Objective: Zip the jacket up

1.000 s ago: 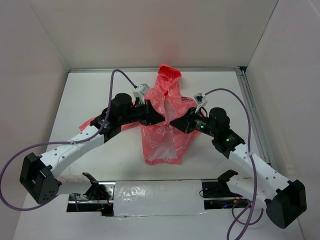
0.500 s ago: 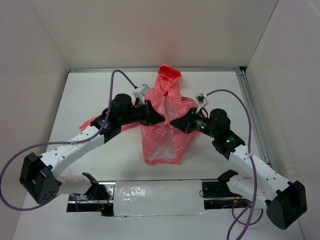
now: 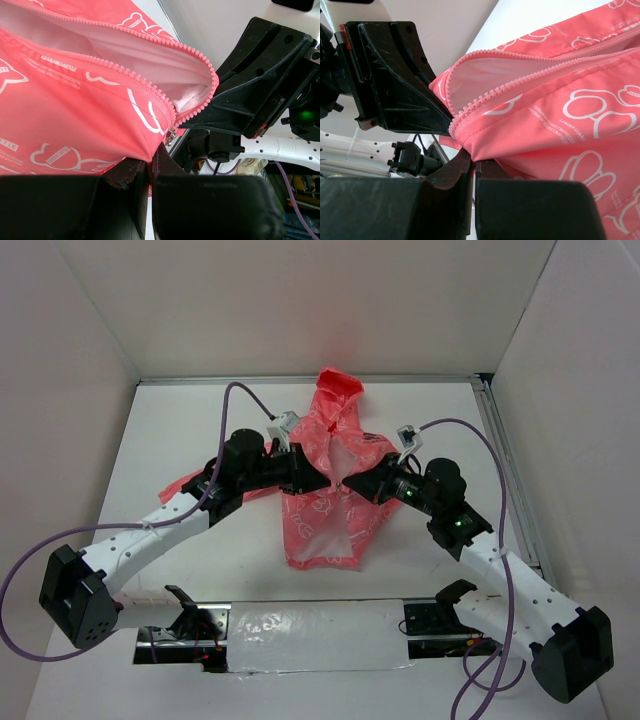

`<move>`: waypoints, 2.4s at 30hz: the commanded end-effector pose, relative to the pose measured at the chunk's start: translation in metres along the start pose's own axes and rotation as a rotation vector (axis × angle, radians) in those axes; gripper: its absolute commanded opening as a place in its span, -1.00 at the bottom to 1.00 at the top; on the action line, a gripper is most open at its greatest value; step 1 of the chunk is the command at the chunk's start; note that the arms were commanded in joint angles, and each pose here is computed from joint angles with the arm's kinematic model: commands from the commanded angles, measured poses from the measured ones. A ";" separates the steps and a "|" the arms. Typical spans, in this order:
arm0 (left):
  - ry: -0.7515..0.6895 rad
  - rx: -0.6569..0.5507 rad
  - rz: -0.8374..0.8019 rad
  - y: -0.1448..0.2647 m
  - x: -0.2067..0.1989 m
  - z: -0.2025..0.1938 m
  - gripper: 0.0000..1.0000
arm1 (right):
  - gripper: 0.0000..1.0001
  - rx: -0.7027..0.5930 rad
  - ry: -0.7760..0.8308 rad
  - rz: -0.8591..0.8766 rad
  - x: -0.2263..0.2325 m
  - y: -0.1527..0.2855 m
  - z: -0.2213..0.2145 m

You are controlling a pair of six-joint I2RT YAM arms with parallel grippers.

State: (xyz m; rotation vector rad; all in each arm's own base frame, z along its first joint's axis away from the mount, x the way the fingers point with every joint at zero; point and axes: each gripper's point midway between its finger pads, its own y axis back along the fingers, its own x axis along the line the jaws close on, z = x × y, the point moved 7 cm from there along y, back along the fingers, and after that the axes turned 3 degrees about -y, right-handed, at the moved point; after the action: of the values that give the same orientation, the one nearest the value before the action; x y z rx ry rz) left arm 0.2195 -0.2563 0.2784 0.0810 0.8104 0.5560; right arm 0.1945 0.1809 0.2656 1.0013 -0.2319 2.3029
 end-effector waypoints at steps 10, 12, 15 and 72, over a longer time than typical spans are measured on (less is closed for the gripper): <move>-0.037 -0.107 -0.028 0.008 -0.014 0.017 -1.00 | -1.00 0.029 -0.010 0.049 0.003 0.002 -0.006; -0.039 -0.114 -0.026 0.008 -0.014 0.019 -1.00 | -1.00 0.034 -0.014 0.048 0.002 0.003 -0.009; -0.041 -0.117 -0.036 0.007 -0.015 0.020 -1.00 | -1.00 0.032 -0.013 0.055 0.004 0.005 -0.010; -0.079 -0.134 -0.071 0.009 -0.023 0.018 -1.00 | -1.00 -0.003 -0.054 0.112 0.017 0.009 -0.001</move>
State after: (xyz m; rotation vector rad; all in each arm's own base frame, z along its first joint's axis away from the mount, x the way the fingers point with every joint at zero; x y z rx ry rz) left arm 0.2176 -0.2560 0.2834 0.0342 0.7705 0.5711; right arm 0.1848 0.1831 0.2582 1.1350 -0.2519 2.2983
